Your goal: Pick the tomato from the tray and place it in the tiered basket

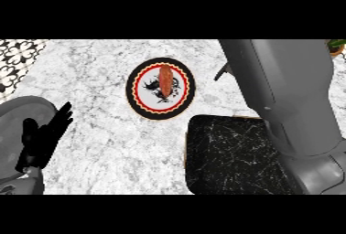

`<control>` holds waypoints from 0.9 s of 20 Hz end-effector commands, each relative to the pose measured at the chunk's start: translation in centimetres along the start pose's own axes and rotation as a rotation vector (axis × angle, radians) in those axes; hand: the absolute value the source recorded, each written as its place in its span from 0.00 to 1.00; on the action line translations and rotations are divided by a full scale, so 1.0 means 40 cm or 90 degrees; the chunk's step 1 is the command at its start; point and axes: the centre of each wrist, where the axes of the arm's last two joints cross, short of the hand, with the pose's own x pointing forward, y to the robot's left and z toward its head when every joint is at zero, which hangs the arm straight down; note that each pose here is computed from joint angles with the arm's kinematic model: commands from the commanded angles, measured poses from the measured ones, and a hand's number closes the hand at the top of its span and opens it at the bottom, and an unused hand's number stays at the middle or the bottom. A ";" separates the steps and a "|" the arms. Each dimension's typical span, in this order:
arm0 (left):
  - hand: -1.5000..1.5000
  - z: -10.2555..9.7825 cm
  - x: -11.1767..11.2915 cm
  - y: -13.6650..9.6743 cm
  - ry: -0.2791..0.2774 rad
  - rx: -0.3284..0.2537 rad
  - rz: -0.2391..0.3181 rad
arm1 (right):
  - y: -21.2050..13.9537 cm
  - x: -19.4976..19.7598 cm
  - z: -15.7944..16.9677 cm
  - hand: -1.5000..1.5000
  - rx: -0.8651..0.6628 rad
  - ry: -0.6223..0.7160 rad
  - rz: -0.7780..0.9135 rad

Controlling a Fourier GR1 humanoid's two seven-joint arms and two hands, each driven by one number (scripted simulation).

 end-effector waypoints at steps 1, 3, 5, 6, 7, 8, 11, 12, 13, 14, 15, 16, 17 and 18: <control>0.50 0.012 -0.023 -0.021 -0.008 0.004 0.010 | -0.020 -0.008 -0.058 1.00 -0.016 0.107 -0.142; 0.50 0.008 0.007 0.015 -0.018 0.011 -0.001 | -0.031 -0.001 -0.084 1.00 -0.014 0.088 -0.143; 0.50 0.001 0.022 0.024 -0.002 0.007 0.012 | 0.009 -0.017 -0.096 1.00 -0.013 0.095 -0.153; 0.50 0.014 -0.002 0.029 -0.003 0.013 0.006 | 0.002 -0.026 -0.125 1.00 -0.018 0.103 -0.151; 0.50 -0.003 0.004 0.012 -0.002 0.015 0.009 | -0.037 -0.040 -0.173 1.00 -0.018 0.105 -0.160; 0.50 0.010 -0.017 0.006 -0.004 0.016 0.007 | -0.017 -0.036 -0.167 1.00 -0.013 0.102 -0.165; 0.50 0.009 0.021 -0.001 -0.001 0.003 0.005 | 0.027 -0.045 -0.172 1.00 -0.017 0.102 -0.162; 0.50 0.024 -0.011 -0.021 -0.012 0.013 -0.001 | 0.014 -0.060 -0.201 1.00 -0.029 0.100 -0.163; 0.50 0.027 -0.008 -0.001 -0.002 0.005 0.005 | 0.007 -0.053 -0.203 1.00 -0.034 0.106 -0.170; 0.50 0.039 -0.024 0.007 0.001 0.009 -0.001 | 0.001 -0.083 -0.241 1.00 -0.026 0.110 -0.171; 0.50 0.023 -0.008 0.013 -0.005 0.022 0.010 | 0.111 -0.101 -0.203 1.00 -0.023 0.030 0.154; 0.50 0.017 -0.009 0.009 0.012 0.023 0.012 | 0.084 -0.102 -0.228 1.00 -0.015 0.021 0.172; 0.50 0.027 -0.019 0.015 0.000 0.025 0.017 | 0.042 -0.088 -0.244 1.00 -0.007 0.024 0.204; 0.50 0.026 -0.024 0.033 0.008 0.029 0.003 | 0.031 -0.105 -0.271 1.00 -0.002 0.012 0.218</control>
